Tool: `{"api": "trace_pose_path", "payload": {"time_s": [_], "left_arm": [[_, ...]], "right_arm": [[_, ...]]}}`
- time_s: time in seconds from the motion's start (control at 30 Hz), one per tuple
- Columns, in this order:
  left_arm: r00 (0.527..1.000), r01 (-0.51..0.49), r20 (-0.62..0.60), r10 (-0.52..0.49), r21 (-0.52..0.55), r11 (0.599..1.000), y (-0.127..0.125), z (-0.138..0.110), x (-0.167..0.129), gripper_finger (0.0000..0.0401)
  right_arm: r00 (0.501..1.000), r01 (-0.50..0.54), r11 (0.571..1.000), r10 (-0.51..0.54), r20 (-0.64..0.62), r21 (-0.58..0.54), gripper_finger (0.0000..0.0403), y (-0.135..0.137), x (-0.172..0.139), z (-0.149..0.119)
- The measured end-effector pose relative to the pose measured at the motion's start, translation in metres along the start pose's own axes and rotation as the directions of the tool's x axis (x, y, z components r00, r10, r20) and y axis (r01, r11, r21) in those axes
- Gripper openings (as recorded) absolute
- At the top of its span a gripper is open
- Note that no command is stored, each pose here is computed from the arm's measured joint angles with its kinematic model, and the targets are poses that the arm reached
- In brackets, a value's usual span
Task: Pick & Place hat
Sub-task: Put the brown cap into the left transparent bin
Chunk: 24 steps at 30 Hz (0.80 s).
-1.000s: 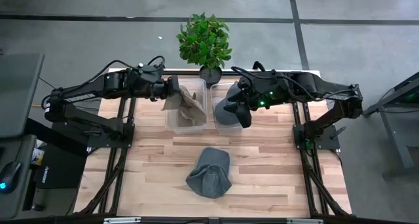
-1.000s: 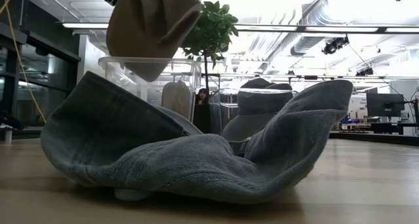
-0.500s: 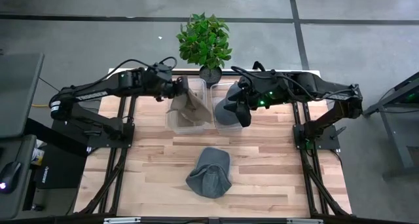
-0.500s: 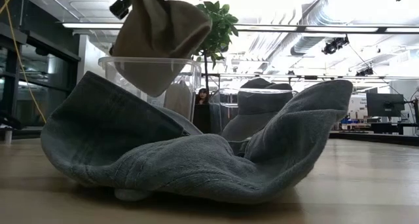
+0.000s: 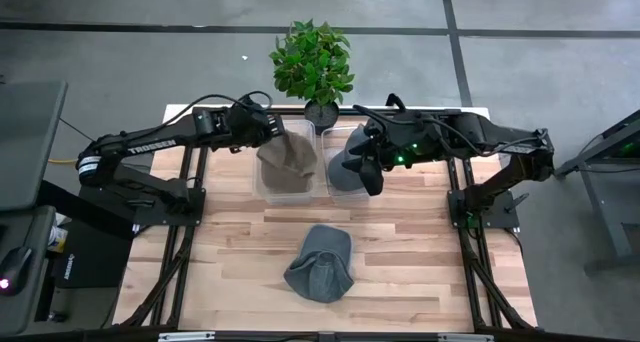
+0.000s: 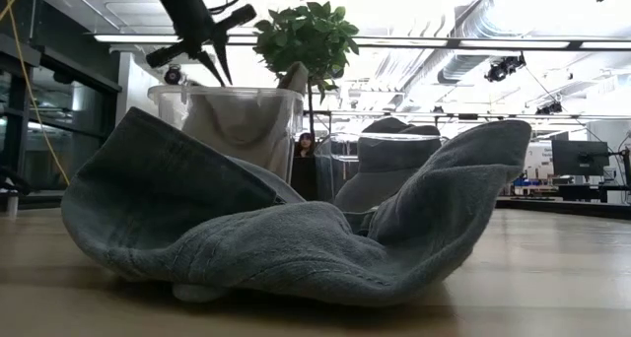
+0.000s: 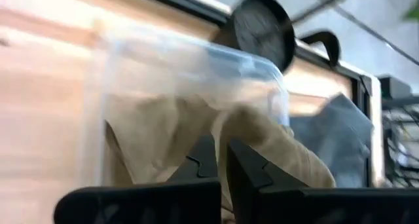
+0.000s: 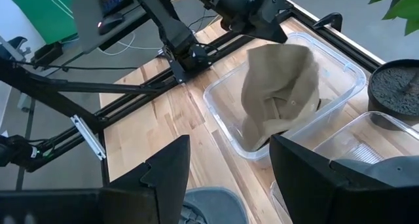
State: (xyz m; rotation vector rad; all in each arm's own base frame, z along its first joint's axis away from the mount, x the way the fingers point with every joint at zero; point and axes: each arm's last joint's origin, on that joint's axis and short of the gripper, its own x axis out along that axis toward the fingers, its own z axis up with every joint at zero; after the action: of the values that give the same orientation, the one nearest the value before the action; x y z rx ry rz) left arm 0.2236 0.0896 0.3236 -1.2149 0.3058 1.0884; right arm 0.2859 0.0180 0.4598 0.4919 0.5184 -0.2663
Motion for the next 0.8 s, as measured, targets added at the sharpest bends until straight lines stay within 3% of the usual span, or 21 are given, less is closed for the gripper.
{"api": "trace_pose_path", "payload": {"time_s": [0.2,0.37,0.43,0.5,0.63,0.73,0.8], "left_arm": [[0.993,-0.060,0.103,0.056,0.039,0.997,0.004,0.002,0.000,0.0000],[0.991,-0.070,0.117,0.062,0.065,0.995,0.004,0.002,0.000,0.0000],[0.999,-0.001,0.051,-0.005,0.116,0.993,-0.001,0.000,0.000,0.0000],[0.991,0.131,-0.054,-0.122,0.204,0.970,-0.011,-0.003,-0.002,0.0000],[0.923,0.363,-0.230,-0.308,0.259,0.895,-0.027,-0.012,-0.008,0.0000],[0.875,0.447,-0.316,-0.366,0.239,0.862,-0.037,-0.020,0.000,0.0000],[0.869,0.444,-0.346,-0.353,0.230,0.866,-0.041,-0.029,0.012,0.0000]], "right_arm": [[1.000,0.004,1.000,-0.004,0.002,0.011,0.0204,0.000,0.000,0.000],[1.000,0.005,1.000,-0.005,0.002,0.019,0.0204,0.000,0.000,0.000],[1.000,0.010,1.000,-0.010,0.000,0.016,0.0204,0.000,0.000,-0.001],[1.000,0.024,1.000,-0.024,-0.006,0.014,0.0204,0.000,0.000,-0.002],[0.997,0.059,0.998,-0.058,-0.040,0.027,0.0204,-0.003,0.000,-0.006],[0.990,0.124,0.991,-0.121,-0.074,0.046,0.0204,-0.008,-0.001,-0.010],[0.982,0.167,0.984,-0.161,-0.093,0.061,0.0204,-0.010,-0.002,-0.013]]}}
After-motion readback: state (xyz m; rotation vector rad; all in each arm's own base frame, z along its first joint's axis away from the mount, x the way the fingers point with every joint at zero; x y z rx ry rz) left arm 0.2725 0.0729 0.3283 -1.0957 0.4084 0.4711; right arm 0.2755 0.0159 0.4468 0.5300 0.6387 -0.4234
